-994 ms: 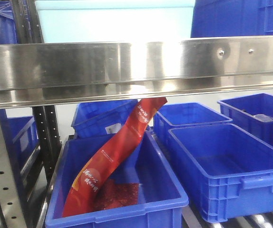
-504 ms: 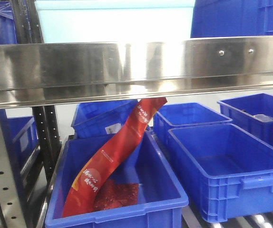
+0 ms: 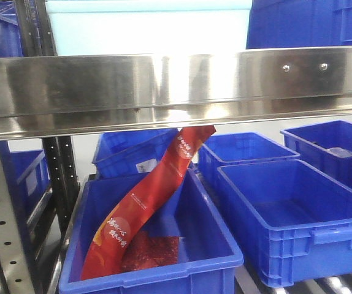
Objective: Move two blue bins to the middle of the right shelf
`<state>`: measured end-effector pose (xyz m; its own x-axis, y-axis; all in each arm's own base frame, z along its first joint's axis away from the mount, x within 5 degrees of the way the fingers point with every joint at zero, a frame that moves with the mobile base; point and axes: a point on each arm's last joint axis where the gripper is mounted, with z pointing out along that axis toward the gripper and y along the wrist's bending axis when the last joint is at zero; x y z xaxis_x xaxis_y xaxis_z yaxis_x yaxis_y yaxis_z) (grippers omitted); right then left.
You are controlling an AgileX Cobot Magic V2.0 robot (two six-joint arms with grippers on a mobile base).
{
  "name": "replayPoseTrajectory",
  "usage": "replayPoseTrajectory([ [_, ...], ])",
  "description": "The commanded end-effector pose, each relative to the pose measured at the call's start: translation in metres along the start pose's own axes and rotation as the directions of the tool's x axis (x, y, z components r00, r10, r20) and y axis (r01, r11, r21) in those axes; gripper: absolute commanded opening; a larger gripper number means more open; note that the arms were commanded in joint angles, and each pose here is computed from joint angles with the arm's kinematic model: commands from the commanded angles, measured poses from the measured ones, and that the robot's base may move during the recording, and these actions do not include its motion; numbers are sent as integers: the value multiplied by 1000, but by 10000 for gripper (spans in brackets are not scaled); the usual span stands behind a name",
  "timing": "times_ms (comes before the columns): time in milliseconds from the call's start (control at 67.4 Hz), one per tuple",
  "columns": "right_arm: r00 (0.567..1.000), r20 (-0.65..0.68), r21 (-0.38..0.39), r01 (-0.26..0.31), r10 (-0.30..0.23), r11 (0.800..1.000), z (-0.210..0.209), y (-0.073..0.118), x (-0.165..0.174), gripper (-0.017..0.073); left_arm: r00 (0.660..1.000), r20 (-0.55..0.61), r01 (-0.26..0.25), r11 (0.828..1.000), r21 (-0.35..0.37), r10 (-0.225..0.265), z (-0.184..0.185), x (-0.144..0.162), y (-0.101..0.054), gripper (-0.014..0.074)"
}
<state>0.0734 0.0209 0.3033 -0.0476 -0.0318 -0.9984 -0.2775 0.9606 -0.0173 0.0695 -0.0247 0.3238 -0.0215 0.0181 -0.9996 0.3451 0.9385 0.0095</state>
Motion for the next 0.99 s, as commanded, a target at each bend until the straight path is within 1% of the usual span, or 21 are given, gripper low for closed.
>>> replayPoseTrajectory([
  [0,1000,27,4,12,-12,1000,-1,0,-2,-162,1000,11,1,1000,5,-1,0,4,-1,-111],
  [119,1000,27,4,12,-12,1000,-1,0,-2,-162,1000,2,2,998,-55,-2,-4,29,4,-111],
  [208,1000,27,4,12,-12,1000,-1,0,-2,-162,998,57,0,995,-99,5,-10,51,6,-111],
  [312,1000,27,4,12,-12,1000,-1,0,-2,-162,993,109,60,988,-139,-45,-13,88,7,-111],
  [371,1000,27,4,12,-12,1000,-1,0,-2,-162,988,151,65,986,-152,-42,-15,105,7,-111],
  [401,1000,27,4,12,-12,1000,-1,0,-2,-162,981,192,64,986,-155,-34,-16,104,7,-111],
  [430,1000,27,4,12,-12,1000,-1,0,-2,-162,992,113,69,982,-173,-49,-15,112,8,-111],
  [445,1000,27,4,12,-12,1000,-1,0,-2,-162,994,96,69,982,-176,-52,-15,113,8,-111],
  [979,1000,29,4,12,-12,1000,-1,0,-2,-162,993,111,69,982,-174,-50,-15,112,8,-111],
])
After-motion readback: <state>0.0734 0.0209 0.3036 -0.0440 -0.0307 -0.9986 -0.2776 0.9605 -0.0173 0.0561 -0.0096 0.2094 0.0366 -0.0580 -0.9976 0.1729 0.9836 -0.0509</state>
